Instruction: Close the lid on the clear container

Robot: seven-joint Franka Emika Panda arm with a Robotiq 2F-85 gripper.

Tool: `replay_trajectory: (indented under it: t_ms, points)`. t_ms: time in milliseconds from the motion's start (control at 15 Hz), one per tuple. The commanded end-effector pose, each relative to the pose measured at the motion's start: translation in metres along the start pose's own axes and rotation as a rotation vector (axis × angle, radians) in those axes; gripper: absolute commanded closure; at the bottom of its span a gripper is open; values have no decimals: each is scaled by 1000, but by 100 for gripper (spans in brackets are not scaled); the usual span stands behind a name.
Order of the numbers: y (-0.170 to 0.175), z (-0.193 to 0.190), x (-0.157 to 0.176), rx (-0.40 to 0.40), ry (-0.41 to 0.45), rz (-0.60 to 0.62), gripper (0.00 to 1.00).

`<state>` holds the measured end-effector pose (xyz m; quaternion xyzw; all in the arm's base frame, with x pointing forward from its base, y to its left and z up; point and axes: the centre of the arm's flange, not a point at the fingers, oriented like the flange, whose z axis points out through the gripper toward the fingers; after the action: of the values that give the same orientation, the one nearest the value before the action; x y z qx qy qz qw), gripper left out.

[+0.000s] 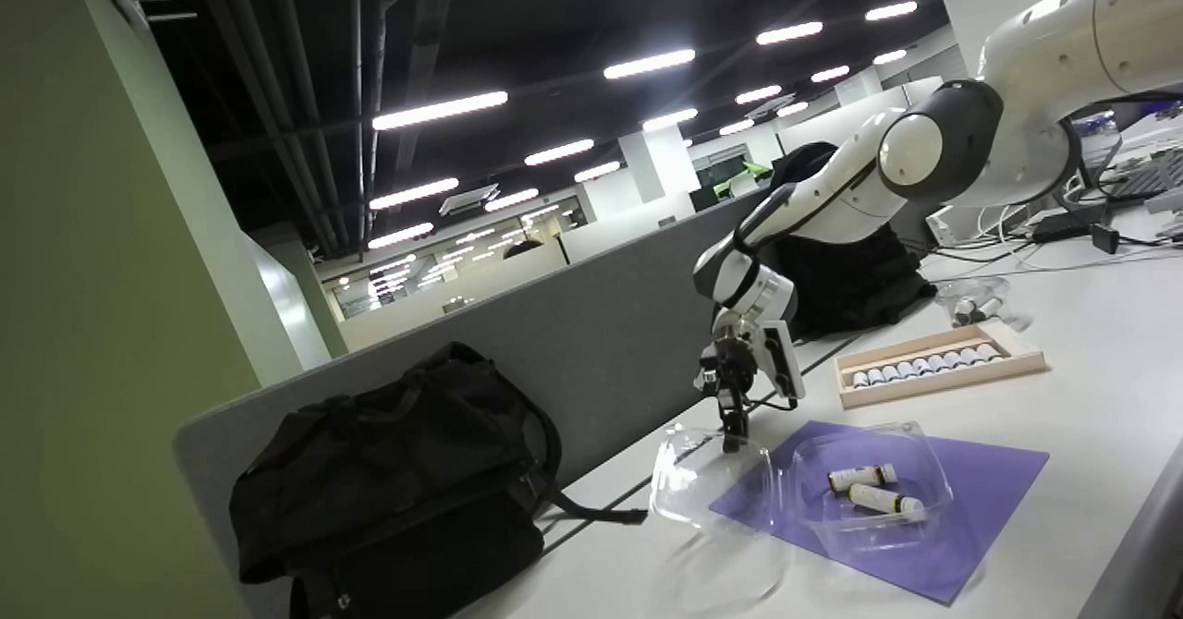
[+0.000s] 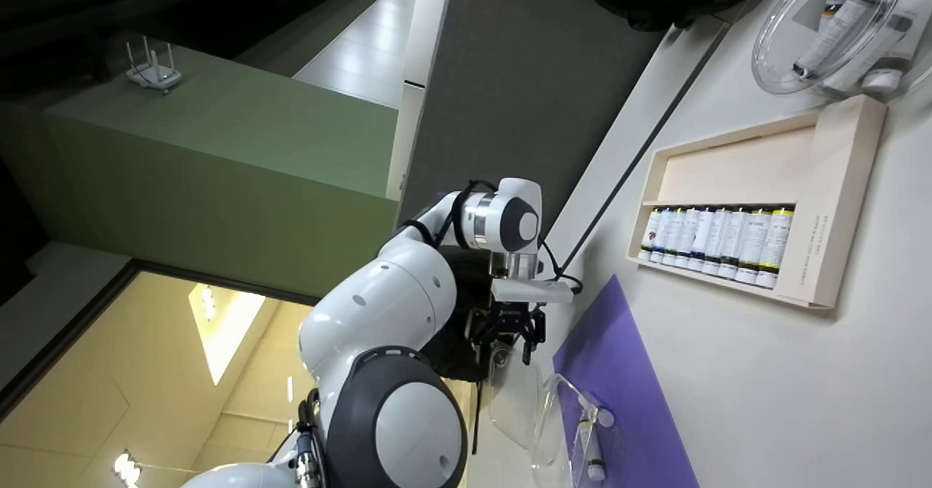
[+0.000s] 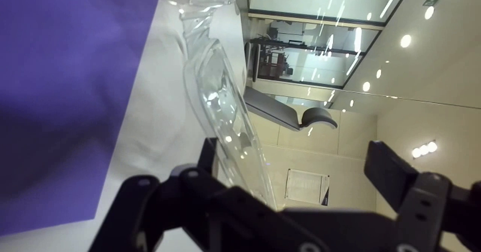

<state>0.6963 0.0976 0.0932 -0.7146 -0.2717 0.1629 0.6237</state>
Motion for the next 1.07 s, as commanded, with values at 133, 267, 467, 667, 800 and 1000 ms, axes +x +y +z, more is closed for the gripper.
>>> replay_trajectory:
  t_ms: [133, 267, 467, 667, 800, 1000]
  points:
    - [0, -16, 19, 46, -44, 7, 0]
    - [-6, -13, 14, 36, -58, 11, 0]
    - [-16, -10, 7, 27, -78, 13, 0]
    - [-26, -8, 0, 12, -93, 10, 0]
    - [-32, -6, -3, 10, -100, 7, 0]
    - [-41, -1, -12, 9, -121, 7, 0]
